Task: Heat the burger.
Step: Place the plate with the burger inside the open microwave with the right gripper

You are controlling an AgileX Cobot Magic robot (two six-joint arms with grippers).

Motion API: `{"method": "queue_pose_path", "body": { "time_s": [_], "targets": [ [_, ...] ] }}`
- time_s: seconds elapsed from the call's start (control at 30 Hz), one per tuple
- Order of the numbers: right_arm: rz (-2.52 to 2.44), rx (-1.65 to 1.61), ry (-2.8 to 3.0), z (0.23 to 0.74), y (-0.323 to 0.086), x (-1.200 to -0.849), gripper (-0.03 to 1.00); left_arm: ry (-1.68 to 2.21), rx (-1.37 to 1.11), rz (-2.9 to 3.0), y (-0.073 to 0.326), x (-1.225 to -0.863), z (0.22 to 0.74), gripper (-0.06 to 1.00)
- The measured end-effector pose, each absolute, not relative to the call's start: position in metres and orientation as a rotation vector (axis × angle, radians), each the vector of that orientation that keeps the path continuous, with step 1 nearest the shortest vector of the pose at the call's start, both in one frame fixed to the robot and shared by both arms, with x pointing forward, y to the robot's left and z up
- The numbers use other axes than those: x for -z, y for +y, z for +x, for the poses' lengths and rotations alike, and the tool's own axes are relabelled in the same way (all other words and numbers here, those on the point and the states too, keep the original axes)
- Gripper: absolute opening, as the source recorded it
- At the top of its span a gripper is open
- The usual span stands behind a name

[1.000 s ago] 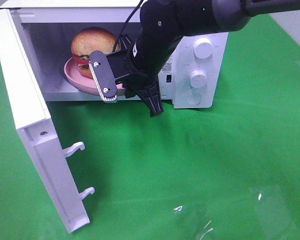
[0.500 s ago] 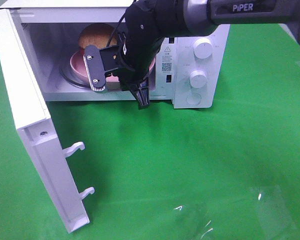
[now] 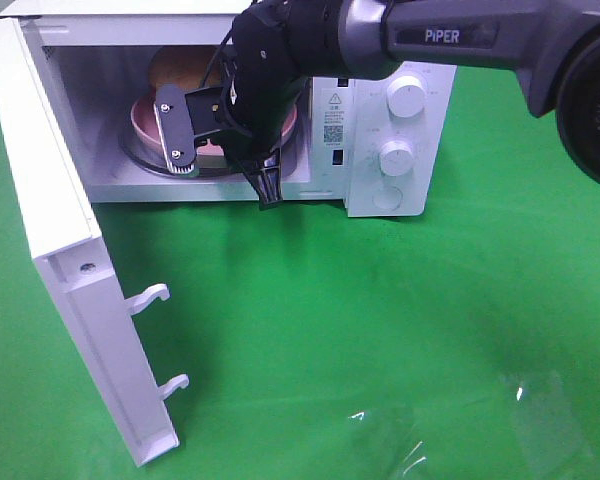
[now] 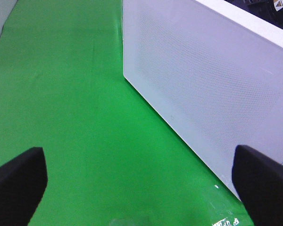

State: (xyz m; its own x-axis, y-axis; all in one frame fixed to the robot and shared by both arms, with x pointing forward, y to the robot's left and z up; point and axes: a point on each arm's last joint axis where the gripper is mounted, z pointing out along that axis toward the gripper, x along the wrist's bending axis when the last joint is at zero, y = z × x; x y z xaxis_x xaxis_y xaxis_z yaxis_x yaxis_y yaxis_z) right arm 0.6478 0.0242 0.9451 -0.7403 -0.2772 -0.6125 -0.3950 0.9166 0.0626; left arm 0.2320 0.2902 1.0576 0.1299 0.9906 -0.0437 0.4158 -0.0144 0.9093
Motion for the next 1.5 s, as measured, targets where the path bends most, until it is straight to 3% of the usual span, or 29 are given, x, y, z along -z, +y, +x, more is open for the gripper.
{"method": "queue_pose_path", "body": {
  "time_s": [0.7, 1.0, 1.13, 1.5],
  "targets": [
    [-0.480, -0.257, 2.445, 0.6486, 0.0260, -0.9405, 0.10, 1.413, -0.860, 1.565, 0.2902, -1.0576, 0.2320, 0.99],
    [-0.483, -0.295, 2.377, 0.6526, 0.0300, -0.9472, 0.25, 1.413, -0.860, 1.565, 0.2902, -1.0576, 0.2320, 0.99],
    [-0.482, -0.296, 2.375, 0.6528, 0.0301, -0.9474, 0.37, 1.413, -0.860, 1.565, 0.2902, -1.0576, 0.2320, 0.99],
    [-0.479, -0.286, 2.407, 0.6497, 0.0302, -0.9460, 0.41, 1.413, -0.860, 1.565, 0.2902, -1.0576, 0.2320, 0.99]
  ]
}}
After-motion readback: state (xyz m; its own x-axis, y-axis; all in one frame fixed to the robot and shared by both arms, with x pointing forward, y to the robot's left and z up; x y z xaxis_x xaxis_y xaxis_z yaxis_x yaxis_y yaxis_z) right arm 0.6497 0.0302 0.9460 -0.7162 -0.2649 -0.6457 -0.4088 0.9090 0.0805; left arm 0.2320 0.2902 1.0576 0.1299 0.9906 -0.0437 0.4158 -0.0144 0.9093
